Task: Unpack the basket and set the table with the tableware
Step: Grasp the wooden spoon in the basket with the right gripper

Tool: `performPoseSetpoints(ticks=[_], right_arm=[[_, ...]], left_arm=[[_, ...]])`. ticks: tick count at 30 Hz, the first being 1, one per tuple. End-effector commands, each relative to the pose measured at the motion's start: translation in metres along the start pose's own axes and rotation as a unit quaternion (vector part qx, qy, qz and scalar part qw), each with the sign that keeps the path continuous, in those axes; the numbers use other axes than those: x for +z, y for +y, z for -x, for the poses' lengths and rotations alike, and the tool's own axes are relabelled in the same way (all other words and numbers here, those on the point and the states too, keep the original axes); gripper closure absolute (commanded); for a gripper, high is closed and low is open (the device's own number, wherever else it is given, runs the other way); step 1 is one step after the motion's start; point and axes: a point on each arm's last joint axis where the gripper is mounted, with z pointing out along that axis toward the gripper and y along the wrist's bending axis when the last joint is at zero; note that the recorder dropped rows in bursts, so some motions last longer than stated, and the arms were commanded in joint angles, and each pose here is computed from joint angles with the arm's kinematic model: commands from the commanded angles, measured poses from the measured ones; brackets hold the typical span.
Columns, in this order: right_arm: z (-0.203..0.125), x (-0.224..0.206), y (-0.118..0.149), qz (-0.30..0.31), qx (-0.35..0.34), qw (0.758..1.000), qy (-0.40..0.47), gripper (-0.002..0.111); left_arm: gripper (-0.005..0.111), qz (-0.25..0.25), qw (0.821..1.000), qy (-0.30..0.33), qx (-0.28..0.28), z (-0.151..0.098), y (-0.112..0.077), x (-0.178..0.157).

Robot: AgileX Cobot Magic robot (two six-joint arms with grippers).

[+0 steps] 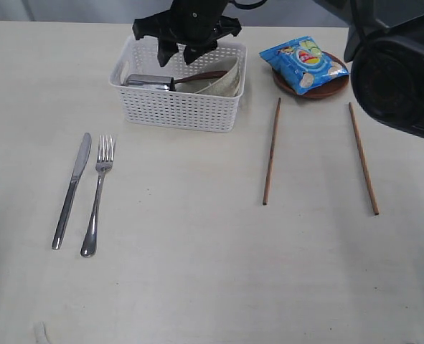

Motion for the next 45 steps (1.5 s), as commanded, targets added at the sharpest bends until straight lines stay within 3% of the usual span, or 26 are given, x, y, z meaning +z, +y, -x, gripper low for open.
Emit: performPoseSetpoints(ticks=[1, 11, 16, 19, 23, 41, 42, 44, 45], right_arm=[[0.006, -0.012, -0.003, -0.022, -0.124, 0.992, -0.006, 0.073], [0.005, -0.021, -0.011, -0.071, -0.263, 0.962, 0.026, 0.073], [0.002, -0.019, -0.012, -0.067, -0.332, 0.940, 0.046, 0.073], [-0.003, -0.012, -0.013, -0.060, -0.367, 0.927, 0.058, 0.065], [-0.009, 0.000, -0.017, -0.063, -0.384, 0.919, 0.068, 0.053], [-0.020, 0.049, -0.033, -0.088, -0.399, 0.909, 0.076, 0.054], [-0.020, 0.052, -0.035, -0.093, -0.399, 0.909, 0.078, 0.055], [-0.020, 0.052, -0.037, -0.105, -0.396, 0.909, 0.078, 0.071], [-0.020, 0.052, -0.038, -0.109, -0.398, 0.907, 0.080, 0.087]], left_arm=[[0.107, -0.002, 1.000, 0.000, 0.002, -0.001, 0.000, 0.000], [0.107, -0.002, 1.000, 0.000, 0.002, -0.001, 0.000, 0.000], [0.107, -0.002, 1.000, 0.000, 0.002, -0.001, 0.000, 0.000], [0.107, -0.002, 1.000, 0.000, 0.002, -0.001, 0.000, 0.000], [0.107, -0.002, 1.000, 0.000, 0.002, -0.001, 0.000, 0.000], [0.107, -0.002, 1.000, 0.000, 0.002, -0.001, 0.000, 0.000], [0.107, -0.002, 1.000, 0.000, 0.002, -0.001, 0.000, 0.000], [0.107, -0.002, 1.000, 0.000, 0.002, -0.001, 0.000, 0.000], [0.107, -0.002, 1.000, 0.000, 0.002, -0.001, 0.000, 0.000]])
